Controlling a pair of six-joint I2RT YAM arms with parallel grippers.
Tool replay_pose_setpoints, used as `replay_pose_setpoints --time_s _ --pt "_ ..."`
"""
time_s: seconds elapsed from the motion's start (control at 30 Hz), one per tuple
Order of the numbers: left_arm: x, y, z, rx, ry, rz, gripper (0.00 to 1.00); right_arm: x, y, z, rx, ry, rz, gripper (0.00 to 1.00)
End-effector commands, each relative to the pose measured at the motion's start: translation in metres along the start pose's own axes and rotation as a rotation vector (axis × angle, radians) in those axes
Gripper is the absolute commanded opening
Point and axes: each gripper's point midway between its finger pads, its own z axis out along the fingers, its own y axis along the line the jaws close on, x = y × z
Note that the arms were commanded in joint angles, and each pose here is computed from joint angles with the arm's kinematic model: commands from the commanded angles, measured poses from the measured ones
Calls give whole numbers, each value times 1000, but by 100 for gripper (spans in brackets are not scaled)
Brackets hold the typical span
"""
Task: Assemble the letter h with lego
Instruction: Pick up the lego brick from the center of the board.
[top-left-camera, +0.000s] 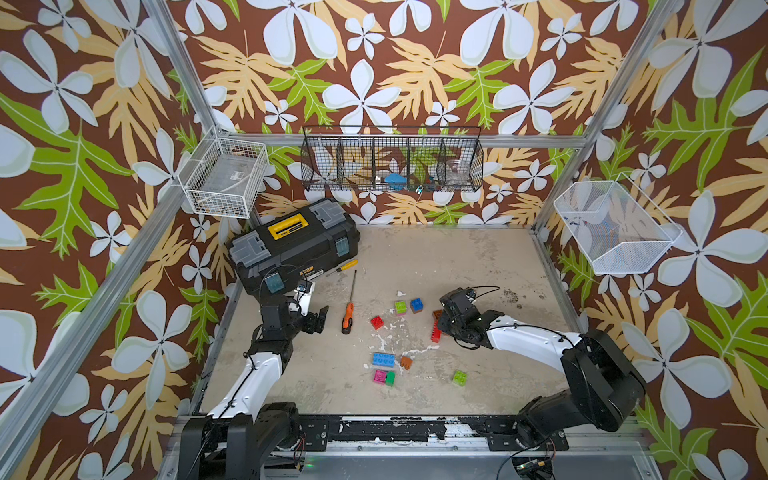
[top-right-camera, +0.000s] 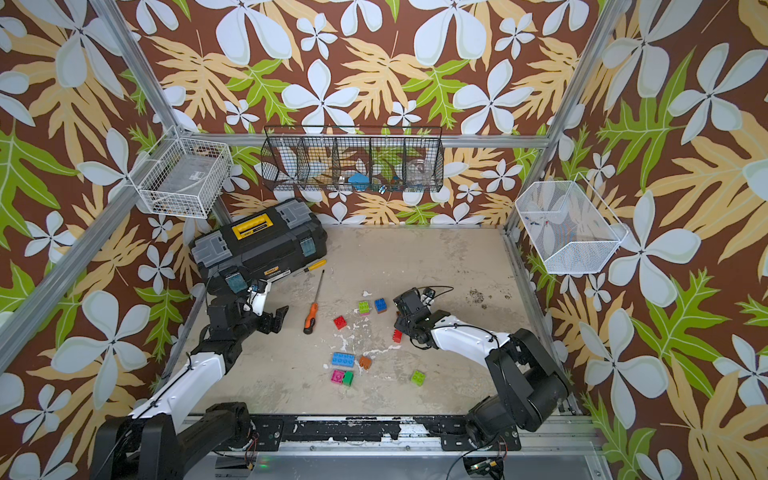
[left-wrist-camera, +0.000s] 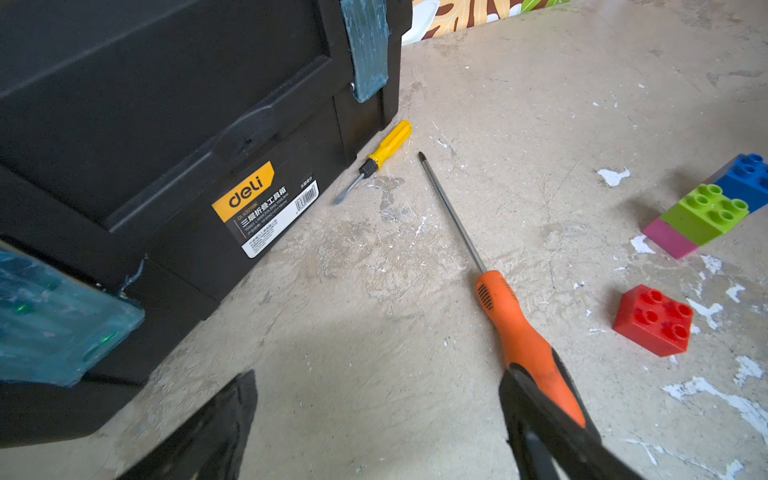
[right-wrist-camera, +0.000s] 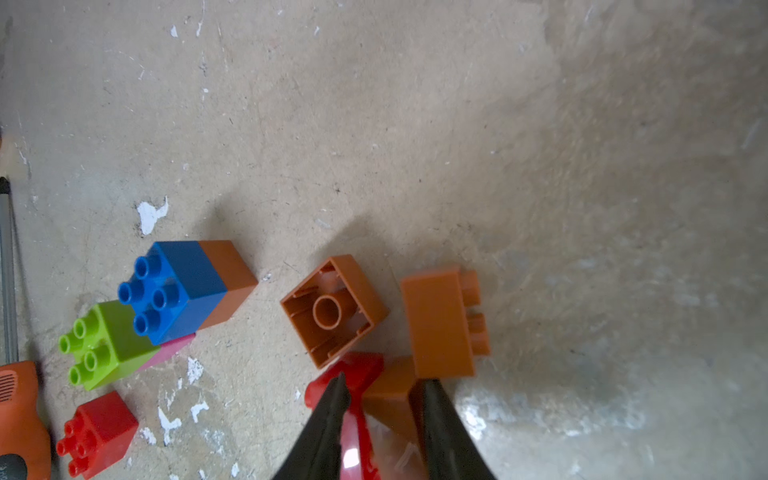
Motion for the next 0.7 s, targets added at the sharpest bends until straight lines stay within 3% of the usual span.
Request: replay_pose_setpoints --time_s 0.0,0.37,0.67 --pt "-3 -1 0 7 -16 12 95 17 -30 3 118 63 -41 33" --pt "-3 -3 -1 21 -13 14 95 -1 -19 -19 70 9 -80 36" --pt "-2 -6 1 38 -7 12 95 6 -7 -19 -4 47 -265 40"
